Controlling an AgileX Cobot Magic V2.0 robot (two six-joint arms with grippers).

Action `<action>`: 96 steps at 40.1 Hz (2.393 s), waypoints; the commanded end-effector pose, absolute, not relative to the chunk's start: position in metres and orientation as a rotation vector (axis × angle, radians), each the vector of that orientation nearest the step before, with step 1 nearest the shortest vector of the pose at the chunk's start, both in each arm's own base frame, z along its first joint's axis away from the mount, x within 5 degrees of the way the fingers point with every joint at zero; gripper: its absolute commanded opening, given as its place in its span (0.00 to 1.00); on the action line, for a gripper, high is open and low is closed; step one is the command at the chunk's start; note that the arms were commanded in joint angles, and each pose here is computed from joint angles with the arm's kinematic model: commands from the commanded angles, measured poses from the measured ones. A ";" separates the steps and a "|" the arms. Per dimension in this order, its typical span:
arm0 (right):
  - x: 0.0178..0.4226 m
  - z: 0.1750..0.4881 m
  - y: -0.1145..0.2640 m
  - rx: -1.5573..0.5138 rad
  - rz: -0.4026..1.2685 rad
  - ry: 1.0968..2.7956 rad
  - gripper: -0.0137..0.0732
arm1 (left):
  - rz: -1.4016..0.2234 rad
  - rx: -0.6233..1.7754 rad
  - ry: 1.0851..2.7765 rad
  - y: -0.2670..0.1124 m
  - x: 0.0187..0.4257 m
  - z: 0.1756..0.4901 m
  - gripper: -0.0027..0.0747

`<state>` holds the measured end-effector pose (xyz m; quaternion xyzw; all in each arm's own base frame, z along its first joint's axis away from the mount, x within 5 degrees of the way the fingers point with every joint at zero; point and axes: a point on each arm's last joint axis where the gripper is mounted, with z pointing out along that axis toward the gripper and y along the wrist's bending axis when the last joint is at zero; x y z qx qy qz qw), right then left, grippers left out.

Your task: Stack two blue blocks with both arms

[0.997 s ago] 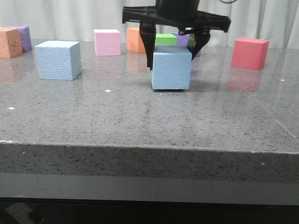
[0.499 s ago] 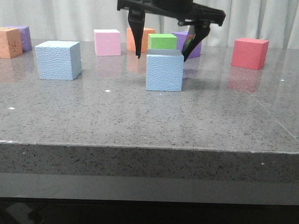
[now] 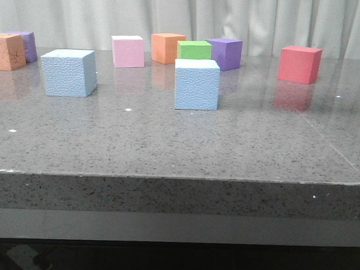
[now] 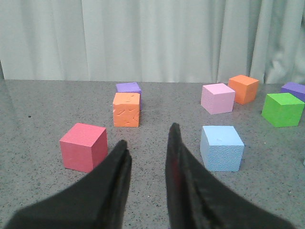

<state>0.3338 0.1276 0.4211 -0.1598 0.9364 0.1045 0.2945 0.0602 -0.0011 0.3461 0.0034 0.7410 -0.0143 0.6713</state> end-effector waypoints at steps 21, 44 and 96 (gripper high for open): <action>0.172 0.416 0.071 -0.520 0.278 2.079 0.86 | -0.036 0.003 1.578 -0.001 0.061 0.363 0.28; 0.104 0.393 0.047 -0.492 0.266 1.850 0.86 | -0.036 0.003 1.574 -0.001 0.061 0.363 0.28; 0.104 0.392 0.047 -0.496 0.266 1.861 0.86 | -0.204 0.328 1.617 -0.034 0.095 0.398 0.78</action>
